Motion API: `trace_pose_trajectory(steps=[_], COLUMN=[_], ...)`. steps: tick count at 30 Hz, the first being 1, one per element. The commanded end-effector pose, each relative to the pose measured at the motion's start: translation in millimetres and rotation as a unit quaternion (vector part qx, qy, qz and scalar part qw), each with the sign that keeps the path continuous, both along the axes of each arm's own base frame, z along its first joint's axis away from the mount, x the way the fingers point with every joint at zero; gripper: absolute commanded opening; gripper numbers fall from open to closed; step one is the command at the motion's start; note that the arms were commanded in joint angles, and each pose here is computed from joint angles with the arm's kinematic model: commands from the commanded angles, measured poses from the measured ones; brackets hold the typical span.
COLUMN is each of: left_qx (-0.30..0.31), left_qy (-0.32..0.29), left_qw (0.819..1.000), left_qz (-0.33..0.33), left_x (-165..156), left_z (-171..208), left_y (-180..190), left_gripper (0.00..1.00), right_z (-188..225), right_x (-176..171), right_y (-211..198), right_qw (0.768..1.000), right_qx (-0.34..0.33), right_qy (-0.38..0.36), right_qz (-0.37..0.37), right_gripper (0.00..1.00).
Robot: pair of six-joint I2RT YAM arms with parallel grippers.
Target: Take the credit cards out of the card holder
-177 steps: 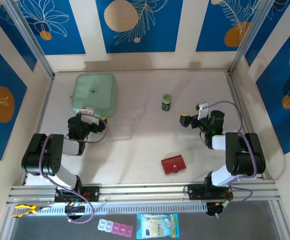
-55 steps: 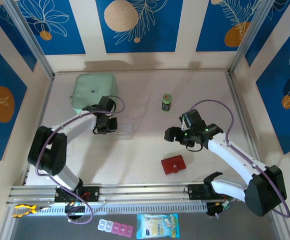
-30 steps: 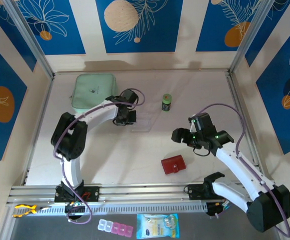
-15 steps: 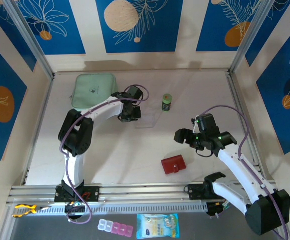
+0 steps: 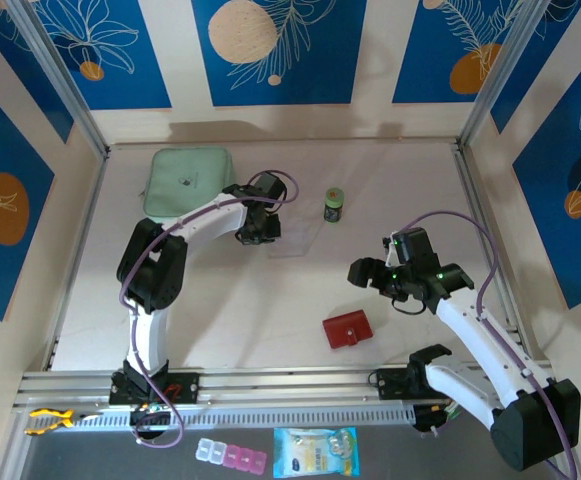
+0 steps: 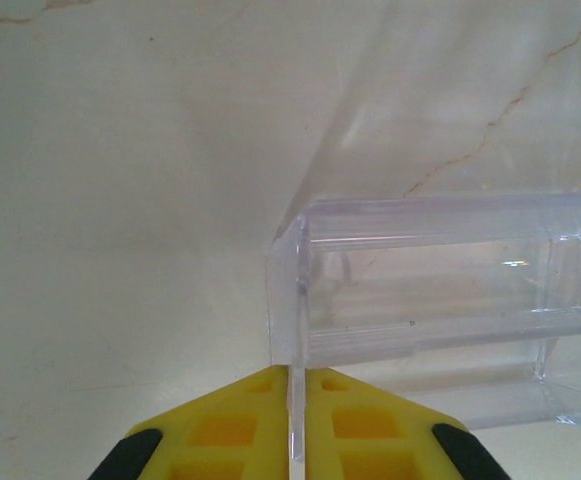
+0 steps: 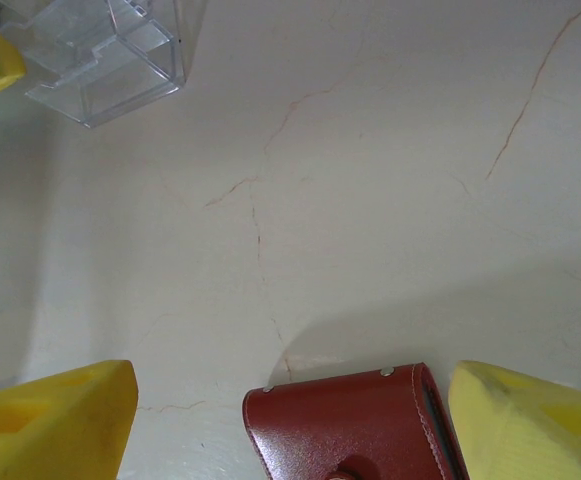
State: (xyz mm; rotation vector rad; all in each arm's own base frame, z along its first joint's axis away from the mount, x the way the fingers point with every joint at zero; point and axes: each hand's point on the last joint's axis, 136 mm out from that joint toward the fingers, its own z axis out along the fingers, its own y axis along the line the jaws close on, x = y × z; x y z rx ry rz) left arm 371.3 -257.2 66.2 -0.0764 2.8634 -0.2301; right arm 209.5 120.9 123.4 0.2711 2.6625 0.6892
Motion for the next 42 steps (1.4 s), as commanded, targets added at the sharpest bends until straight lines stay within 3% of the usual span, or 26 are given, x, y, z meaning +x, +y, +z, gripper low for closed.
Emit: trace_pose_trajectory(steps=[1,7,10,14,19,23,31,37,42], left_qx=[0.006,-0.006,-0.018,-0.031,-0.040,-0.040,-0.012,0.035,0.063], left_qy=[-0.013,-0.023,-0.031,-0.045,-0.067,-0.082,-0.108,-0.109,-0.121], left_qw=[1.000,1.000,0.999,0.998,0.995,0.993,0.989,0.985,0.978], left_qz=[-0.012,-0.020,-0.027,-0.037,-0.054,-0.075,-0.101,-0.133,-0.159], left_x=[3,2,0,-4,-10,-16,-30,-40,-42], left_z=[10,21,30,45,67,83,121,130,113], left_y=[-1,-3,-5,-4,1,12,70,111,128], left_gripper=[0.12,0.19,0.20,0.23,0.25,0.28,0.36,0.37,0.37], right_z=[7,5,1,-6,-18,-26,-50,-65,-75], right_x=[-2,-7,-10,-20,-43,-55,-79,-89,-90], right_y=[4,8,8,4,0,11,23,27,27], right_qw=[1.000,0.996,0.984,0.955,0.902,0.873,0.827,0.812,0.808], right_qx=[0.015,0.045,0.071,0.085,0.079,0.088,0.083,0.078,0.066], right_qy=[0.010,0.058,0.106,0.172,0.260,0.306,0.353,0.367,0.368], right_qz=[-0.004,-0.051,-0.120,-0.224,-0.335,-0.369,-0.430,-0.447,-0.455], right_gripper=[0.82,0.83,0.83,0.82,0.82,0.83,0.88,0.91,0.95])
